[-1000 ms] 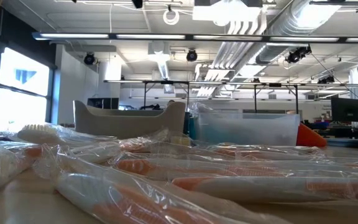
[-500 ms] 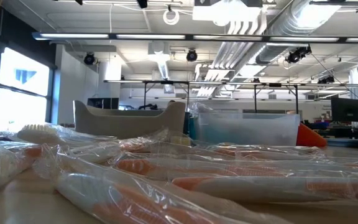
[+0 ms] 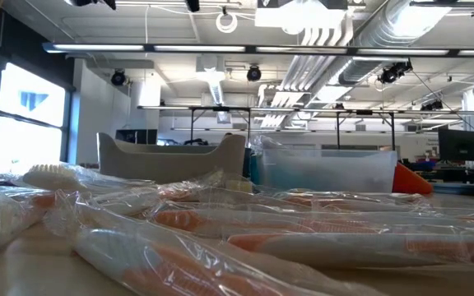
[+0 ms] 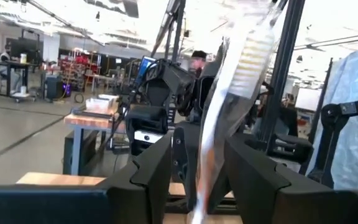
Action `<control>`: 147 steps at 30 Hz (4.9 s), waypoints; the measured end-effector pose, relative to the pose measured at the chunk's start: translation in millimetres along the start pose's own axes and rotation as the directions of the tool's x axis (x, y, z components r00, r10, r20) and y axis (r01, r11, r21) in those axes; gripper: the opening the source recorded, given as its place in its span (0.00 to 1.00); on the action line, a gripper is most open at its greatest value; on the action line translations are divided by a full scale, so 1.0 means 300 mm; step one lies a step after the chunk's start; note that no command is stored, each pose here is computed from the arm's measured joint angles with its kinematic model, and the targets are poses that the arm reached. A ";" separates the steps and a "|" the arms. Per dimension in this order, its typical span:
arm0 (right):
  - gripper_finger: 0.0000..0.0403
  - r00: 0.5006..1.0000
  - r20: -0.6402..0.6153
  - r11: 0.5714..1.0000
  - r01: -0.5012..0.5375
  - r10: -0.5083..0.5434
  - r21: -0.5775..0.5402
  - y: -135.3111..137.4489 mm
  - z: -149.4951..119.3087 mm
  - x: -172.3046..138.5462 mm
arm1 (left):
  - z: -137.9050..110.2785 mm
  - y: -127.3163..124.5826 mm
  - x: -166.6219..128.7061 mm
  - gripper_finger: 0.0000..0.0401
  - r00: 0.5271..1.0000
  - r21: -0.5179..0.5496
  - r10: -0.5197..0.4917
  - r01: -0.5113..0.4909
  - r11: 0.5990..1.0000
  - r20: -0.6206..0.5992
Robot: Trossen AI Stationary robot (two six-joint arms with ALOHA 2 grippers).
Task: Pick & Place Toothbrushes
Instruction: Put the orange toothbrush into the gray bin
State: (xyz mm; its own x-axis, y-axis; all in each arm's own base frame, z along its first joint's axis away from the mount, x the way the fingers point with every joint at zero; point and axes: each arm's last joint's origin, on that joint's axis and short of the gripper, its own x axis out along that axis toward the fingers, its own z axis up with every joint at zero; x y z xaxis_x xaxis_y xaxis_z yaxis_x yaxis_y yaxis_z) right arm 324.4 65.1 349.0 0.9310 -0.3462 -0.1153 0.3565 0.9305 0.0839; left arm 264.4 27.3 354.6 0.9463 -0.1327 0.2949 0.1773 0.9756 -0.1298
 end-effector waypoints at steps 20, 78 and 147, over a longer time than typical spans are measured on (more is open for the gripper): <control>0.05 1.000 -0.004 1.000 0.022 -0.022 -0.002 -0.017 0.000 0.010 | -0.034 0.011 0.029 0.30 0.999 -0.055 -0.046 0.046 0.997 0.008; 0.71 0.997 -0.078 1.000 -0.003 0.004 0.009 -0.114 0.093 -0.155 | -0.048 0.011 0.027 0.03 0.997 -0.121 -0.066 0.060 0.991 -0.049; 0.71 0.909 -0.099 0.901 0.379 -0.406 -0.210 -0.446 0.157 -0.171 | -0.410 0.124 -0.049 0.03 0.298 -0.062 0.229 -0.721 0.690 -0.927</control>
State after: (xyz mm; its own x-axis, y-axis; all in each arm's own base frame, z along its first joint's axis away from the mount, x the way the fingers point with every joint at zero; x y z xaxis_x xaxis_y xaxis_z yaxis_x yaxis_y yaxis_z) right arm 232.7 -47.2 390.2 0.6937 -0.6803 -0.2366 0.6581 0.7322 -0.1755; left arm 290.2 43.9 229.1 0.5734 0.0211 -0.8190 -0.5431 0.7582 -0.3607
